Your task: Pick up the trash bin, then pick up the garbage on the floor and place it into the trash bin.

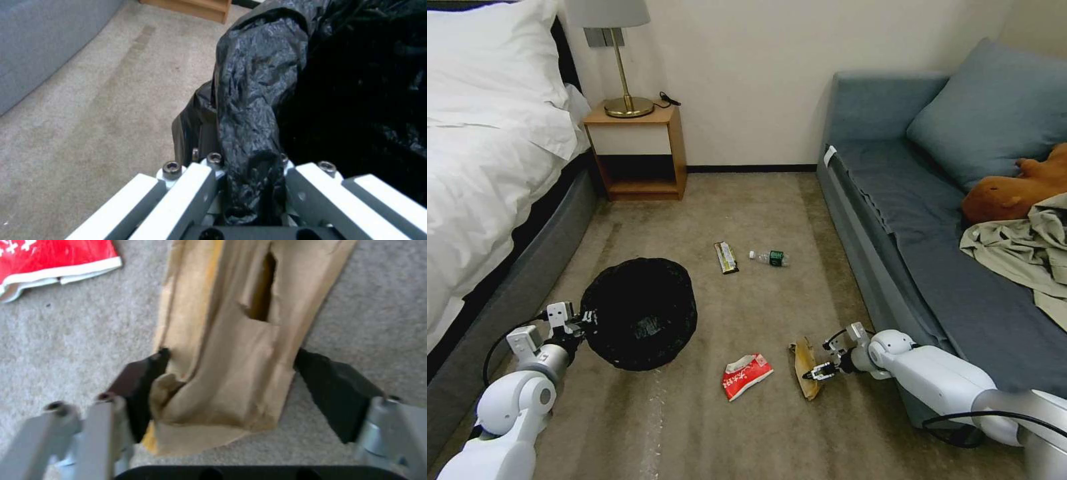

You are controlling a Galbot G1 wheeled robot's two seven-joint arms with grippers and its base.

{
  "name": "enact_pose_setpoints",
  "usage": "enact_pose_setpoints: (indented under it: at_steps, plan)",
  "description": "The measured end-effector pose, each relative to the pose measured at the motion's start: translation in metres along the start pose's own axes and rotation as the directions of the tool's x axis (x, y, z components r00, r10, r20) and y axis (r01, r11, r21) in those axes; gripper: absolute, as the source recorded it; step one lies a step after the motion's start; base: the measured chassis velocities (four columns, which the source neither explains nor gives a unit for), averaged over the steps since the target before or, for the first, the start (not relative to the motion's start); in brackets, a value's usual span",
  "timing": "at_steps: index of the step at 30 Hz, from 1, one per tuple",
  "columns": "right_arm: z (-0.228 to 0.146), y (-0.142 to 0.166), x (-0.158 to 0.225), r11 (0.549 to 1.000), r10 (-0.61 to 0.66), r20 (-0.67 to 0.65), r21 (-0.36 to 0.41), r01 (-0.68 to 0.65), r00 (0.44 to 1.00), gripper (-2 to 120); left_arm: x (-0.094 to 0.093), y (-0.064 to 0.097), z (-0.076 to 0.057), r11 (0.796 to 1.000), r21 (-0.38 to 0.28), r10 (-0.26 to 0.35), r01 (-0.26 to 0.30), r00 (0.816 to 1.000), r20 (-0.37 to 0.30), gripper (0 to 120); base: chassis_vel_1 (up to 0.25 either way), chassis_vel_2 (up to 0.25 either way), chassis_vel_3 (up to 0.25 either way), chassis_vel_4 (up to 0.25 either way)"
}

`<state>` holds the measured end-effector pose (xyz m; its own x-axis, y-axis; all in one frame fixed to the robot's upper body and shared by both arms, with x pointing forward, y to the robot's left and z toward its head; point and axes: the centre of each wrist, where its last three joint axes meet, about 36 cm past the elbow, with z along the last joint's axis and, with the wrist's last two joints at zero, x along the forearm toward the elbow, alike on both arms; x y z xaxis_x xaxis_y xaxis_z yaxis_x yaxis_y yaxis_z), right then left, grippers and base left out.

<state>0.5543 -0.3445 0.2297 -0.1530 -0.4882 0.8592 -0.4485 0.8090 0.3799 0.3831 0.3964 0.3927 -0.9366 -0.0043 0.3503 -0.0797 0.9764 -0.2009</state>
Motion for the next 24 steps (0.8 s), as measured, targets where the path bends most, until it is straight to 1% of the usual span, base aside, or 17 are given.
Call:
enact_pose_setpoints:
  at_steps: [2, 3, 5, 6, 7, 8, 9, 10, 11, 12, 14, 15, 16, 17, 18, 19, 24]
  plan:
    - [0.0, 0.001, 0.0, 1.0, -0.011, -0.002, 0.006, 0.011, 1.0, 59, 0.0, 0.0, 0.0, 1.0, 0.001, 0.001, -0.001, 1.0, 0.0, 3, 0.0, 0.0, 0.0, 0.0]
    - [0.0, 0.001, 0.0, 1.0, -0.011, -0.002, 0.006, 0.011, 1.0, 59, 0.0, 0.0, 0.0, 1.0, 0.001, 0.001, -0.001, 1.0, 0.0, 3, 0.0, 0.0, 0.0, 0.0]
    - [0.0, 0.001, 0.0, 1.0, -0.016, -0.001, 0.01, 0.016, 1.0, 47, 0.0, 0.0, 0.0, 1.0, 0.001, 0.0, 0.0, 1.0, 0.001, 3, 0.0, 0.0, 0.0, 0.0]
    - [0.0, 0.001, 0.0, 1.0, -0.016, -0.001, 0.01, 0.016, 1.0, 47, 0.0, 0.0, 0.0, 1.0, 0.001, 0.0, 0.0, 1.0, 0.001, 3, 0.0, 0.0, 0.0, 0.0]
    - [0.0, 0.001, 0.0, 1.0, -0.016, 0.0, 0.011, 0.016, 1.0, 40, 0.0, 0.0, 0.0, 1.0, 0.001, 0.0, 0.0, 1.0, 0.002, 3, 0.0, 0.0, 0.0, 0.0]
    - [0.0, 0.001, 0.0, 1.0, -0.015, 0.001, 0.012, 0.015, 1.0, 36, 0.0, 0.0, 0.0, 1.0, 0.001, 0.001, -0.001, 1.0, 0.003, 3, 0.0, 0.0, 0.0, 0.0]
    - [0.0, 0.001, 0.0, 1.0, -0.015, 0.001, 0.012, 0.015, 1.0, 36, 0.0, 0.0, 0.0, 1.0, 0.001, 0.001, -0.001, 1.0, 0.003, 3, 0.0, 0.0, 0.0, 0.0]
    - [0.001, 0.001, -0.001, 1.0, -0.015, 0.001, 0.014, 0.015, 1.0, 28, 0.001, 0.0, -0.001, 1.0, 0.001, 0.002, -0.002, 1.0, 0.004, 3, 0.0, 0.0, 0.0, 0.0]
    - [0.002, 0.001, -0.001, 1.0, -0.016, 0.001, 0.015, 0.016, 1.0, 25, 0.001, 0.0, -0.001, 1.0, 0.001, 0.002, -0.002, 1.0, 0.005, 3, 0.0, 0.0, 0.0, 0.0]
    - [0.002, 0.001, -0.001, 1.0, -0.016, 0.001, 0.015, 0.016, 1.0, 25, 0.001, 0.0, -0.001, 1.0, 0.001, 0.002, -0.002, 1.0, 0.005, 3, 0.0, 0.0, 0.0, 0.0]
    - [0.003, 0.001, -0.002, 1.0, -0.017, 0.005, 0.018, 0.017, 1.0, 14, 0.001, 0.0, -0.002, 1.0, 0.002, 0.004, -0.004, 1.0, 0.007, 3, 0.0, 0.0, 0.0, 0.0]
    - [0.003, 0.001, -0.002, 1.0, -0.017, 0.005, 0.018, 0.017, 1.0, 14, 0.001, 0.0, -0.002, 1.0, 0.002, 0.004, -0.004, 1.0, 0.007, 3, 0.0, 0.0, 0.0, 0.0]
    - [0.003, 0.002, -0.002, 1.0, -0.017, 0.006, 0.019, 0.017, 1.0, 7, 0.001, 0.0, -0.002, 1.0, 0.002, 0.004, -0.004, 1.0, 0.008, 3, 0.0, 0.0, 0.0, 0.0]
    - [0.003, 0.002, -0.002, 1.0, -0.017, 0.01, 0.021, 0.017, 1.0, 2, 0.0, -0.001, -0.003, 1.0, 0.002, 0.005, -0.005, 1.0, 0.008, 3, 0.0, 0.0, 0.0, 0.0]
    - [0.003, 0.002, -0.002, 1.0, -0.017, 0.01, 0.021, 0.017, 1.0, 2, 0.0, -0.001, -0.003, 1.0, 0.002, 0.005, -0.005, 1.0, 0.008, 3, 0.0, 0.0, 0.0, 0.0]
    - [0.002, 0.002, -0.001, 1.0, -0.015, 0.013, 0.022, 0.015, 1.0, 0, 0.0, -0.001, -0.003, 1.0, 0.002, 0.007, -0.007, 1.0, 0.009, 3, 0.0, 0.0, 0.0, 0.0]
    - [0.0, 0.0, 0.008, 1.0, -0.006, 0.033, 0.027, 0.005, 0.999, 0, 0.0, -0.004, -0.003, 1.0, 0.002, 0.013, -0.013, 1.0, 0.01, 3, 0.0, 0.0, 0.0, 0.0]
